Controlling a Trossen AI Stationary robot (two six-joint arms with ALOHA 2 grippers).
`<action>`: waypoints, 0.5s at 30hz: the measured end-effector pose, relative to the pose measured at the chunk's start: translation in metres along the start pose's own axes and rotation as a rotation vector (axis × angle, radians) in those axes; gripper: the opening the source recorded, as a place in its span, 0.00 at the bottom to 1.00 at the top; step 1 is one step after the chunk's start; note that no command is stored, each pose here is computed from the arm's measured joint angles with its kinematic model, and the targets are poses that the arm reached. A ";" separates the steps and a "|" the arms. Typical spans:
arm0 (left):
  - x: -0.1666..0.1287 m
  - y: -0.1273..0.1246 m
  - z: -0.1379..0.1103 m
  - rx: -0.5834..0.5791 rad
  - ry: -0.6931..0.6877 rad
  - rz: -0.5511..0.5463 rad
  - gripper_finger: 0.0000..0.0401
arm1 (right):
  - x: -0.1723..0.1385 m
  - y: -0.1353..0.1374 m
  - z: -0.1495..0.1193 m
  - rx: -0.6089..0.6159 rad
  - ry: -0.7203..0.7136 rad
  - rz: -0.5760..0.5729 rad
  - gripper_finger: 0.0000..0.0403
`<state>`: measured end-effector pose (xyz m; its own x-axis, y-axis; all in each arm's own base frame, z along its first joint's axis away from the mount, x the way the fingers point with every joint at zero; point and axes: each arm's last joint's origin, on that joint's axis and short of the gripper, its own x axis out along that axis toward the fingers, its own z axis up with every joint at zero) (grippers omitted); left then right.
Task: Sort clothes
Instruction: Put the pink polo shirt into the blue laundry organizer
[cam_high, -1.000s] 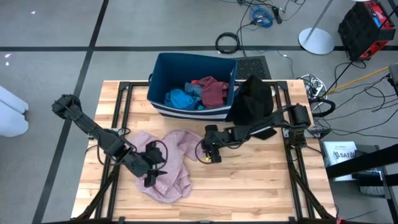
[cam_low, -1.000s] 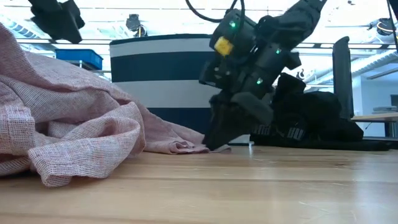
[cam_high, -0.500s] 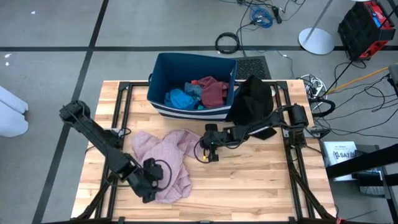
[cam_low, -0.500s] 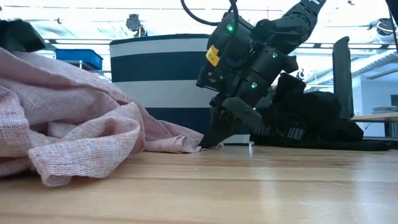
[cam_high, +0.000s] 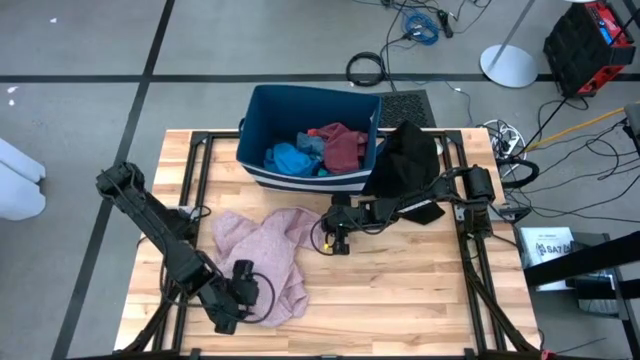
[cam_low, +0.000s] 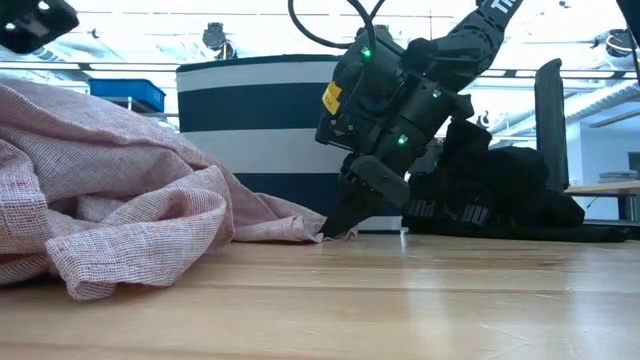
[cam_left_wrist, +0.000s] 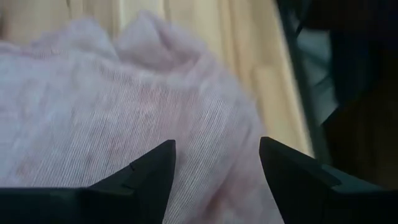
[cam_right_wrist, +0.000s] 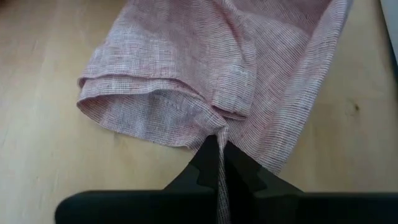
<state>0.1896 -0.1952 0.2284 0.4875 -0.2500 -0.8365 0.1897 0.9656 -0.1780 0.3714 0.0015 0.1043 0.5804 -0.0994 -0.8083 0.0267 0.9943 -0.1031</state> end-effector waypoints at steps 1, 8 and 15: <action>0.003 0.000 -0.002 0.012 0.022 0.015 0.60 | 0.000 0.000 0.000 0.006 0.000 0.000 0.00; 0.021 0.001 -0.009 0.053 0.108 0.073 0.60 | 0.000 0.000 0.000 0.018 -0.001 0.001 0.00; 0.018 -0.001 0.000 0.040 0.081 0.059 0.29 | 0.000 0.000 0.000 0.041 0.000 0.001 0.00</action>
<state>0.1981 -0.2010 0.2130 0.4286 -0.1850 -0.8844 0.1975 0.9743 -0.1081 0.3713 0.0016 0.1041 0.5807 -0.0981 -0.8082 0.0595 0.9952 -0.0780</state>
